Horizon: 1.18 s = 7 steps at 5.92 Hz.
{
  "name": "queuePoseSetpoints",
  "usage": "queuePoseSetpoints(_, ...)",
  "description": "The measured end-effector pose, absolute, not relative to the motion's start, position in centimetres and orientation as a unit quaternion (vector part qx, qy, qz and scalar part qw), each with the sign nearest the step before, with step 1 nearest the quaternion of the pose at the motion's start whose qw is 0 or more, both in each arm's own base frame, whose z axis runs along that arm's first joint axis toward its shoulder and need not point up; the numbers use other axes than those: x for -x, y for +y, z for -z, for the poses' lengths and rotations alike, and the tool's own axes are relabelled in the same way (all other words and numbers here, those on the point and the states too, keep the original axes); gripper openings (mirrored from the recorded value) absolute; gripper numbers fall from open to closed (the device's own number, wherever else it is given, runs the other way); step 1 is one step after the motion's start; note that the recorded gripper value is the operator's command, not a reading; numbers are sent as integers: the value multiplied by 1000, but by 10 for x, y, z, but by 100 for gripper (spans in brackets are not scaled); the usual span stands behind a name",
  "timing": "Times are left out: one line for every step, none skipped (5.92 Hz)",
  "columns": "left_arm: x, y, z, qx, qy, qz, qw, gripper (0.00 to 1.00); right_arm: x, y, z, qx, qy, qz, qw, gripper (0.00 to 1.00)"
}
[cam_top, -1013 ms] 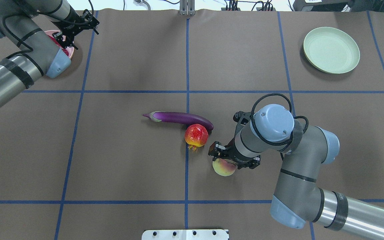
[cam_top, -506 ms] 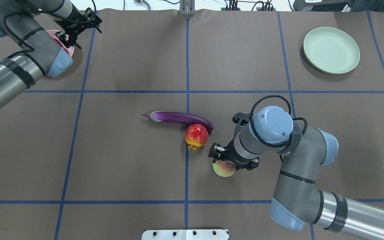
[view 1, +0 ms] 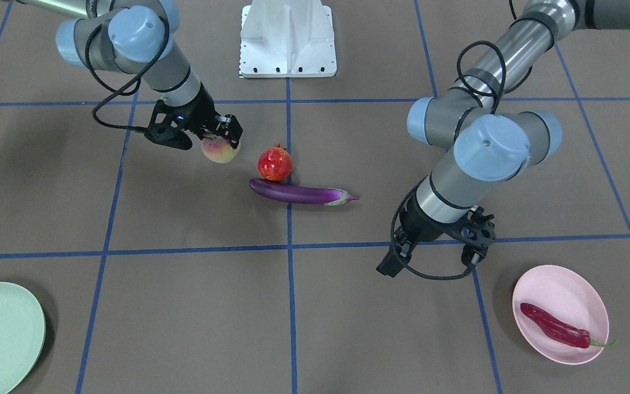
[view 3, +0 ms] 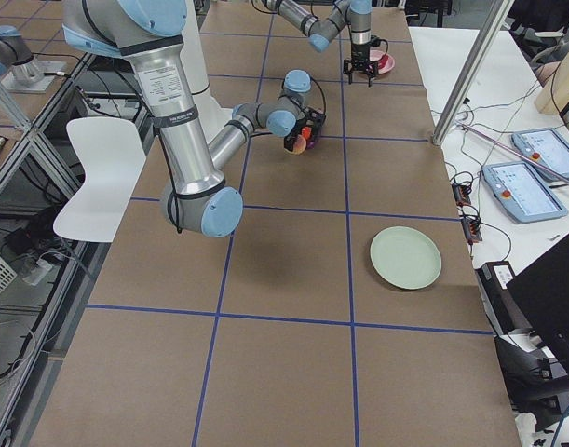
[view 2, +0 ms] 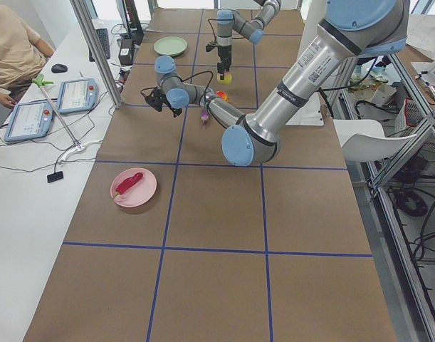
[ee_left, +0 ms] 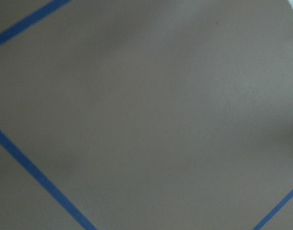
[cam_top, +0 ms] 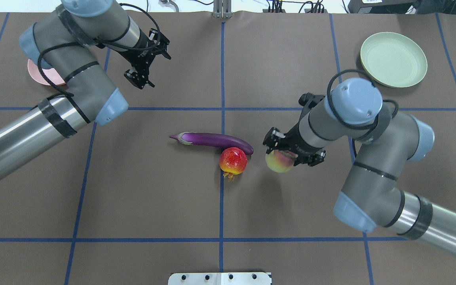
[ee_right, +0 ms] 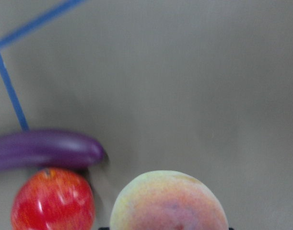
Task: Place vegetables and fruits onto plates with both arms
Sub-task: 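Carry the peach to the green plate while the left gripper grasps the eggplant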
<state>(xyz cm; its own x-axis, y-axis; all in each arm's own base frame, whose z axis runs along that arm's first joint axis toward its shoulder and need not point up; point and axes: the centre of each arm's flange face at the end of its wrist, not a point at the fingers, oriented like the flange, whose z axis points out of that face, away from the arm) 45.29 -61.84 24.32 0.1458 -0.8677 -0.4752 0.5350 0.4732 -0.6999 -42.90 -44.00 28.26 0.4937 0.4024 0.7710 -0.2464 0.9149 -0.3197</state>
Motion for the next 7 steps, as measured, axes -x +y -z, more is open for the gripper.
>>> queuePoseSetpoints(-486,-583,-225,206,411,514,724,99,389,-492,-293,69,-465,-206,858,0)
queuePoseSetpoints(-524,-541,-213,221,380,540,718,99,358,-548,-311,49,-454,-213,864,0)
queuePoseSetpoints(-561,-509,-205,227,362,554,714,98,332,-599,-332,31,-436,-217,873,0)
queuePoseSetpoints(-590,-503,-194,226,352,561,714,98,304,-636,-358,18,-418,-214,883,0)
queuePoseSetpoints(-612,-509,-188,225,339,567,716,96,279,-660,-383,12,-402,-213,891,0)
queuePoseSetpoints(-625,-508,-190,223,331,569,719,91,255,-677,-404,9,-389,-217,895,0)
queuePoseSetpoints(-633,-503,-194,221,326,567,723,84,230,-691,-424,5,-377,-217,900,0)
